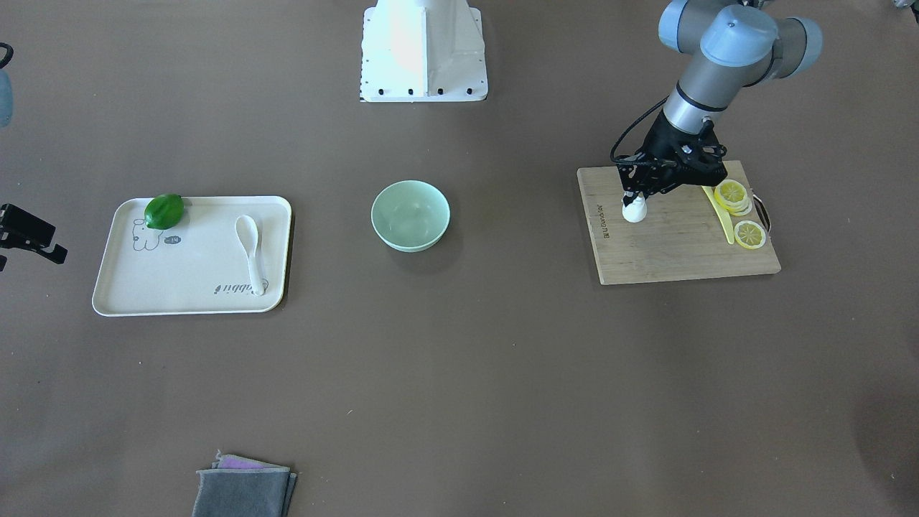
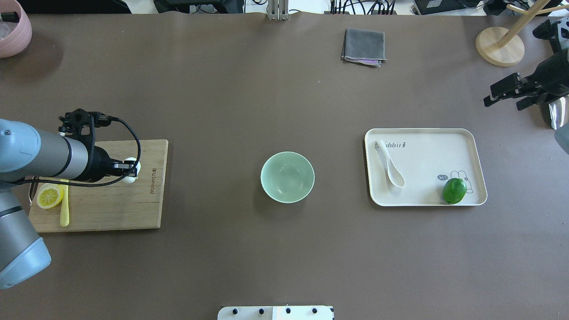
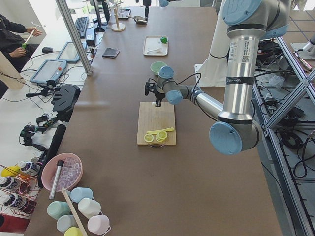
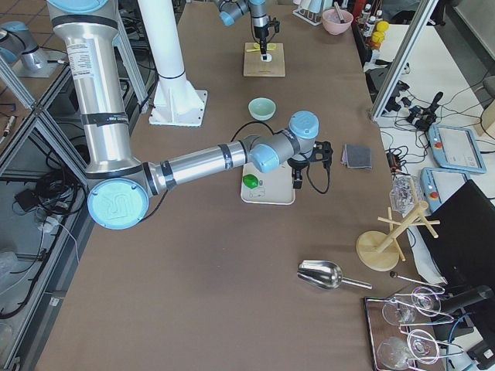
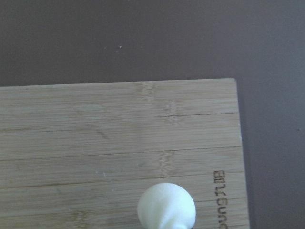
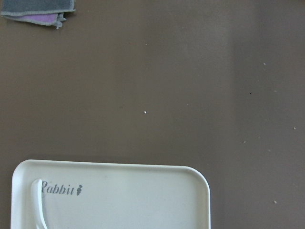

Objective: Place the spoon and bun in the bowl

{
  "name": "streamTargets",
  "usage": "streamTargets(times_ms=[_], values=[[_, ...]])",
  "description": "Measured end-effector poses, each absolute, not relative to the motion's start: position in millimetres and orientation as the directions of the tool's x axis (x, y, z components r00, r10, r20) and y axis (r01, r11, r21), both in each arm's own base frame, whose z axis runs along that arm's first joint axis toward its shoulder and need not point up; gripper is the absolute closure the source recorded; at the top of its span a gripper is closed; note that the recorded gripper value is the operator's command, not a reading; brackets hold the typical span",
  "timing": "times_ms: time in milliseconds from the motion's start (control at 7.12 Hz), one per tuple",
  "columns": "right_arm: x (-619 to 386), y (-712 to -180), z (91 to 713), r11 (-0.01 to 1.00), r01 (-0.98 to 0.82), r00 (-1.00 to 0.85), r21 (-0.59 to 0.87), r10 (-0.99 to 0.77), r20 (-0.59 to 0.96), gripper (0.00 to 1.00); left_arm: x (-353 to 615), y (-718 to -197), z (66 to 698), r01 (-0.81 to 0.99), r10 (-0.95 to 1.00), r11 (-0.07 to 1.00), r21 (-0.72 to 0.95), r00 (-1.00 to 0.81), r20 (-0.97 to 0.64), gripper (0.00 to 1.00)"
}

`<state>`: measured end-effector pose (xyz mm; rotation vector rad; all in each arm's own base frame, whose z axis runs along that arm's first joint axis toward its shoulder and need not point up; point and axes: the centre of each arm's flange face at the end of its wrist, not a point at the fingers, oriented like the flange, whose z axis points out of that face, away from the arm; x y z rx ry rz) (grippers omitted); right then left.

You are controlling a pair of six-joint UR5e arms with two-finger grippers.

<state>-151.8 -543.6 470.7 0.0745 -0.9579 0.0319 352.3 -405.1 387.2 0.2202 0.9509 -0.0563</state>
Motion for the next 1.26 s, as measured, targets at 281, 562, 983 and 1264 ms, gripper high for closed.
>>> streamTargets(times_ms=[281,562,983,1264], values=[[-190.1,-547.8,452.4,0.997,-0.065,0.594,0.051,-0.003,0.804,0.0,379.2,-432.6,307.3,0.164,0.055,0.971,0.172,0.548,-0.835,1.0],[-221.2,-543.0,437.4,0.997,-0.048,0.594,0.054,-0.016,0.804,0.0,410.9,-450.8,230.3,0.205,0.002,0.971,0.123,0.507,-0.862,1.0],[-263.8,-530.6,413.0,0.997,0.009,0.576,0.078,-0.069,0.815,0.0,491.6,-424.6,165.9,0.254,-0.036,0.963,0.093,0.461,-0.887,1.0],[-302.3,-516.1,397.7,0.995,0.03,0.581,0.091,-0.092,0.809,0.0,547.5,-398.1,147.5,0.275,-0.054,0.958,0.085,0.463,-0.885,1.0]])
